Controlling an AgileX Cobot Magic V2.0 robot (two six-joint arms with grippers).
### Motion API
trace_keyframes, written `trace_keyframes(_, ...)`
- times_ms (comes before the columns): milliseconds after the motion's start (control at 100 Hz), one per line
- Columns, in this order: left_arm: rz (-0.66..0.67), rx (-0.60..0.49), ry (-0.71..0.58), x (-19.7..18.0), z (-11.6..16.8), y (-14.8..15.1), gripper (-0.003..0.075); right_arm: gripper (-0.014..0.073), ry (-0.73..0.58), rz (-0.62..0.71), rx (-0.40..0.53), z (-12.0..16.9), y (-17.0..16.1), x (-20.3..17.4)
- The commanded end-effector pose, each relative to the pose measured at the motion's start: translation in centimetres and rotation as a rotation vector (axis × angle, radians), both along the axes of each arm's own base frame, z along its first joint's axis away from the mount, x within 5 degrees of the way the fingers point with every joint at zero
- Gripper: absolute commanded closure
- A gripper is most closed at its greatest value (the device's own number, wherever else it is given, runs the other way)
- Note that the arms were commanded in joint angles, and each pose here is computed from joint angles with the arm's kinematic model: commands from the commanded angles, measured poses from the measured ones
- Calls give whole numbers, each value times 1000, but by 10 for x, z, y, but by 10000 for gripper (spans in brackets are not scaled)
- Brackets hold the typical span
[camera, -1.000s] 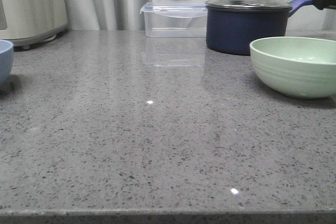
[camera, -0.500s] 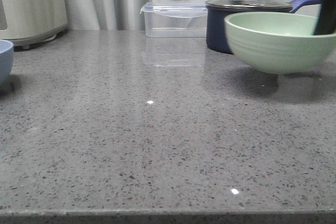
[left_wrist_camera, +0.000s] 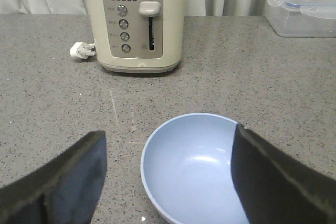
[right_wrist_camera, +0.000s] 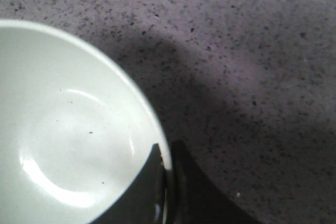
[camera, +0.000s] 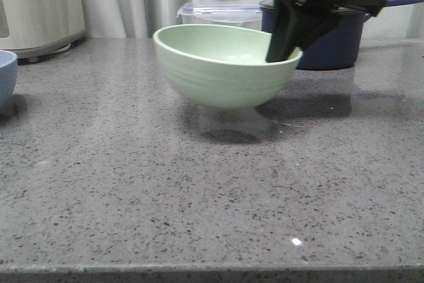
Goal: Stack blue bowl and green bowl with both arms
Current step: 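Carry the green bowl toward the table center and lower it down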
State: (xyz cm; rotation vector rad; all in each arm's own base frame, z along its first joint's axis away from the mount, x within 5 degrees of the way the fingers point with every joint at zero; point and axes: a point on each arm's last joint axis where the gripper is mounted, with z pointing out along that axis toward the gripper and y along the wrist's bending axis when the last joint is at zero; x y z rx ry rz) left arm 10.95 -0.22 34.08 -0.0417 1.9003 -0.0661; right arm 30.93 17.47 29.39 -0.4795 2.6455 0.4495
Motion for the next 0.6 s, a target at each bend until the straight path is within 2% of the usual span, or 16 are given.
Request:
trace_keyframes(0,4,-4,-98,2,17,0,228,673,-94,9,64,24,8,0)
trace_keyframes(310,4,-4,-98,2,17,0,228,651,-99,15,66,18,14,4)
trace_keyframes(380,4,-4,-98,2,17,0,228,589,-99,15,66,18,14,4)
trace_keyframes(500,4,-4,-98,2,17,0,228,427,-102,14,67,18,15,4)
trace_keyframes(590,4,-4,-98,2,17,0,228,356,-103,14,67,18,15,4)
